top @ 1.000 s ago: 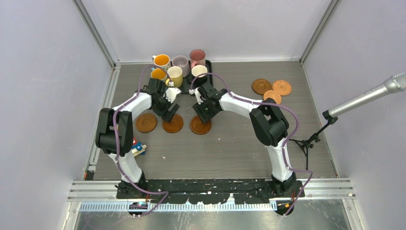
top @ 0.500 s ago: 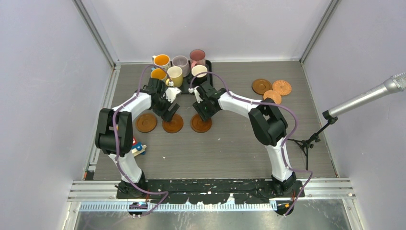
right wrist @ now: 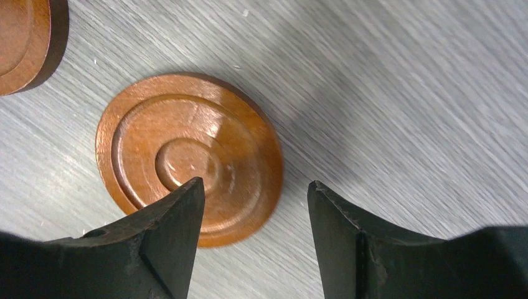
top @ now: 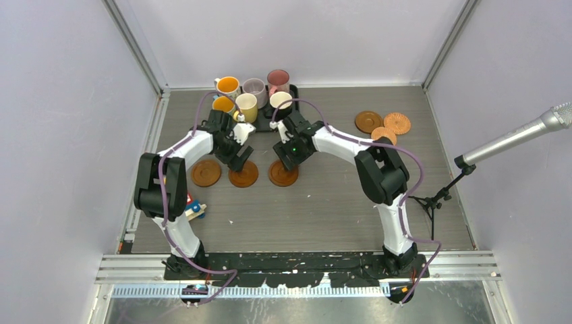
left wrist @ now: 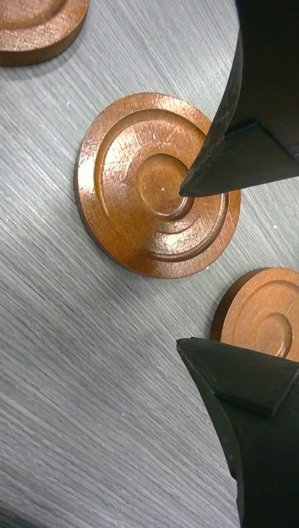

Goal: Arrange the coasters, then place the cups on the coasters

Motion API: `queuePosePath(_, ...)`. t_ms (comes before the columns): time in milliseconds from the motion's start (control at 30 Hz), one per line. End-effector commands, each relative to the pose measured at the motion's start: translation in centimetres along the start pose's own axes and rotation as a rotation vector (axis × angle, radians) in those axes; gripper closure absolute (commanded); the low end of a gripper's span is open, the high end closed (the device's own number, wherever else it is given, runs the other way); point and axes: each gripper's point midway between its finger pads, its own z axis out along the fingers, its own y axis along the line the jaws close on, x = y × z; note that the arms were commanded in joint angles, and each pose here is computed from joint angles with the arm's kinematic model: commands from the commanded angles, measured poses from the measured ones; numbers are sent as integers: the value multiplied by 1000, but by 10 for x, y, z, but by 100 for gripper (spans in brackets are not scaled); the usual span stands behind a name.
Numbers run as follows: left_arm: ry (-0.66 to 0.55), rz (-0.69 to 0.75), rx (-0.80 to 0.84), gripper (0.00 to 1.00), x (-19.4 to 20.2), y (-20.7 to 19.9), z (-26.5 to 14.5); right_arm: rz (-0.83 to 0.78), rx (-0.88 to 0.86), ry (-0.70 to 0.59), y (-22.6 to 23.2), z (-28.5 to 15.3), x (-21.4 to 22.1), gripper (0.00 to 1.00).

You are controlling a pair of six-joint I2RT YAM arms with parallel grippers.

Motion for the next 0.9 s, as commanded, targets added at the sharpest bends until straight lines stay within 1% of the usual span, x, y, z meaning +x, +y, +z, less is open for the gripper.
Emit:
queuePosePath(0, -89, -4, -3, 14, -25, 1, -24, 69, -9, -149, -31, -63, -37, 34)
queuePosePath(133, -115, -29, 6, 13, -33, -1, -30, 210, 100, -217, -104, -89, -49, 33)
queuePosePath(367, -142, -48, 13, 12, -39, -3, -35, 418, 326, -255, -253, -109, -39, 34)
queuePosePath(467, -135, -53, 11, 12, -37, -3, -34, 456, 369, -258, -294, -111, -32, 34)
queuePosePath(600, -133, -52, 4, 12, -38, -2, -34, 446, 373, -240, -311, -105, -27, 34)
queuePosePath(867, -123, -58, -6, 12, -38, 1, -36, 422, 346, -164, -314, -75, -10, 35)
